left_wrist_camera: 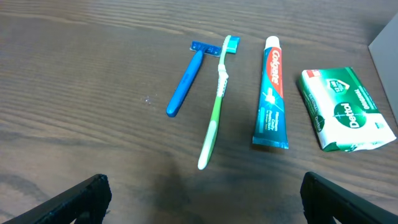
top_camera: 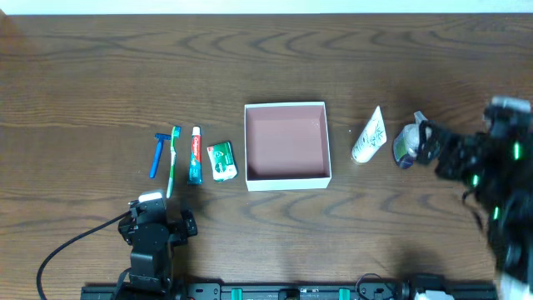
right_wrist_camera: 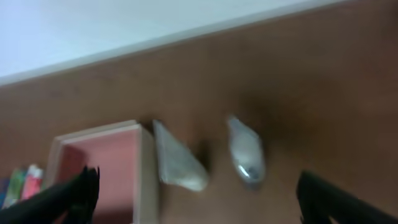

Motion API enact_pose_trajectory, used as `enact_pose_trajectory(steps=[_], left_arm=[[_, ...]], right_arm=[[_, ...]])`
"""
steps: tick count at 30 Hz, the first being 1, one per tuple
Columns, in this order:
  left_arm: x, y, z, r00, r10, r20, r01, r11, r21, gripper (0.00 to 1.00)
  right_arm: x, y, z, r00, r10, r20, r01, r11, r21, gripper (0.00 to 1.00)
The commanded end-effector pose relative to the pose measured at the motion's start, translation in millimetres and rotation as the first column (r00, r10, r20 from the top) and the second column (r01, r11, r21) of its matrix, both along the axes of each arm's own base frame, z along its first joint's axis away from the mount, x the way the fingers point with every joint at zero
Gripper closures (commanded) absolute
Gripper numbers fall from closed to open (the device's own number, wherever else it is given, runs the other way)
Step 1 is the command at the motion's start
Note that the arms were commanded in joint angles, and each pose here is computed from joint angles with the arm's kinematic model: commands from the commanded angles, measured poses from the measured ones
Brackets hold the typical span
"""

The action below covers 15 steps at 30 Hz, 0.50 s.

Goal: Pack container
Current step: 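Reach the right gripper to the clear blue bottle and grasp it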

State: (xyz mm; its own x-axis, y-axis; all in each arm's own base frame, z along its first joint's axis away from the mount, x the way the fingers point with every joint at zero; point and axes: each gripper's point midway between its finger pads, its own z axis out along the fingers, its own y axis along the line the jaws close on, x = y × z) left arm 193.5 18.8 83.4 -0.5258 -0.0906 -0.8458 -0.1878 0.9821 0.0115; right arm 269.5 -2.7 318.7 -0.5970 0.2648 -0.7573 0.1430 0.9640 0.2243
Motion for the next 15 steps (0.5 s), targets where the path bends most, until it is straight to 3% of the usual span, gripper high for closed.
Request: enact_pose_trajectory(steps=[1, 7, 15], left_arm=[[-1.0, 2.3, -5.3, 1.0, 0.008, -0.013, -0.008, 1.0, 0.01, 0.02], [-1.0, 2.3, -5.3, 1.0, 0.008, -0.013, -0.008, 1.0, 0.01, 0.02], [-1.0, 2.2, -5.3, 1.0, 0.007, -0.013, -0.007, 1.0, 0.01, 0.02]], right_arm=[[27.6, -20.4, -15.7, 0.989, -0.021, -0.147, 0.002, 0.992, -0.129, 0.01], [77.8, -25.0, -84.6, 0.923, 0.003, -0.384, -0.058, 0.99, -0.13, 0.01], [84.4, -25.7, -169.3, 0.775, 0.016, -0.632, -0.088, 0.993, -0.083, 0.05]])
